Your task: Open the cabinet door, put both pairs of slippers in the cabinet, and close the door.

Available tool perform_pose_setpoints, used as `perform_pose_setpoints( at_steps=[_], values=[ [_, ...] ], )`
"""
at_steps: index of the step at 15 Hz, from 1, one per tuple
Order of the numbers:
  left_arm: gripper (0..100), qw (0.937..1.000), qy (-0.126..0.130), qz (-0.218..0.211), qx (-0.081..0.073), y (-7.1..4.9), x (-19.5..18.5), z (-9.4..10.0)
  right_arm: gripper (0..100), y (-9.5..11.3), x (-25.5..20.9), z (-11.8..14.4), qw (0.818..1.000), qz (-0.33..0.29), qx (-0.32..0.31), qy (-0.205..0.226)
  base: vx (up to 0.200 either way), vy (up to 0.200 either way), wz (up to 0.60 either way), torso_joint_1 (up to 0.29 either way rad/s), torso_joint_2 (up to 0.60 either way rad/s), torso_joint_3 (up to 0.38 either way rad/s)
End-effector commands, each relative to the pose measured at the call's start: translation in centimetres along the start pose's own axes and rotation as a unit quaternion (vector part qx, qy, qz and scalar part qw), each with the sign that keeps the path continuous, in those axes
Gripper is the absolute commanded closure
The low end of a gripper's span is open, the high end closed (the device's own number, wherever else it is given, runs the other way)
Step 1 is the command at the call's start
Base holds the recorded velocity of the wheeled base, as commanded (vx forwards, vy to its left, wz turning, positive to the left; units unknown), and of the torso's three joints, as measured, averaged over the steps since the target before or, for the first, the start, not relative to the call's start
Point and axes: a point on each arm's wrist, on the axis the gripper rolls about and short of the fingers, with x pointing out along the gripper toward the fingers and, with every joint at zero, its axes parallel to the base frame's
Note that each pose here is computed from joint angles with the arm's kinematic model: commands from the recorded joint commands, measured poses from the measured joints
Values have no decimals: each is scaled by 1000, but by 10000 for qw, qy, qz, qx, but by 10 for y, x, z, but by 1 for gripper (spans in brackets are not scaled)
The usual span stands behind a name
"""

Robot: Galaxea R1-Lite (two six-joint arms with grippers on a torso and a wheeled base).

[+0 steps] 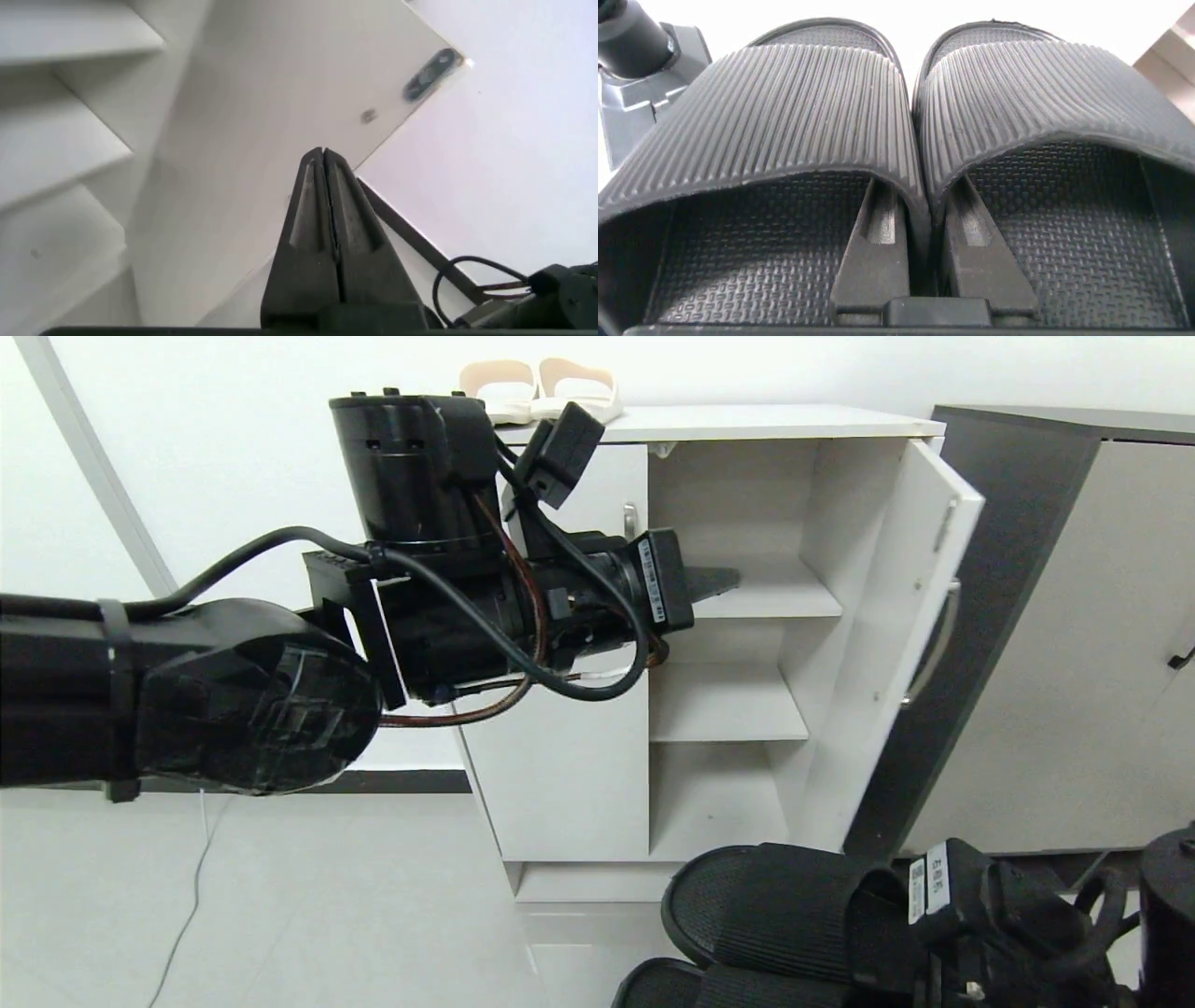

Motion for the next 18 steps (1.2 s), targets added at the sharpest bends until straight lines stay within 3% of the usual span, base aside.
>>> perform_pose_setpoints(
  at_steps=[1, 5, 8, 11, 12, 13, 14, 15, 16, 17, 18],
  values=[
    [100, 10000, -19, 59, 56, 1, -9, -1, 100, -1, 2, 0, 10000, -29, 14, 8, 0, 0, 0, 0, 0, 0],
    [100, 9990, -59, 333, 285, 2, -54, -6, 100, -7, 4, 2, 9998, -165, 82, 4, 0, 0, 0, 0, 0, 0],
    [100, 9972, -192, 634, 355, -10, -115, -12, 100, -15, 8, 6, 9993, -348, 150, -12, 0, 0, 0, 0, 0, 0],
    [100, 9899, -604, 1198, 453, -27, -160, -20, 100, -24, 21, 11, 9953, -882, 385, 56, 0, 0, 0, 0, 0, 0],
    [100, 9830, -700, 1594, 592, -33, -180, -29, 100, -27, 30, 16, 9906, -1219, 619, 40, 0, 0, 0, 0, 0, 0],
    [100, 9743, -636, 2004, 805, -36, -194, -37, 100, -30, 36, 19, 9869, -1431, 749, 29, 0, 0, 0, 0, 0, 0],
    [100, 9585, -493, 2571, 1128, -38, -210, -50, 100, -33, 42, 23, 9818, -1681, 887, -11, 0, 0, 0, 0, 0, 0],
    [100, 9374, -403, 3148, 1436, -38, -228, -64, 100, -37, 48, 26, 9740, -2034, 992, -52, 0, 0, 0, 0, 0, 0],
    [100, 9230, -420, 3471, 1609, -37, -241, -71, 100, -39, 50, 28, 9684, -2257, 1059, -82, 0, 0, 0, 0, 0, 0],
    [100, 8920, -602, 4090, 1828, -37, -268, -84, 100, -42, 53, 31, 9553, -2701, 1191, -146, 0, 0, 0, 0, 0, 0],
    [100, 8733, -782, 4454, 1812, -40, -283, -95, 100, -45, 56, 34, 9505, -2845, 1236, -197, 0, 0, 0, 0, 0, 0]
  ],
)
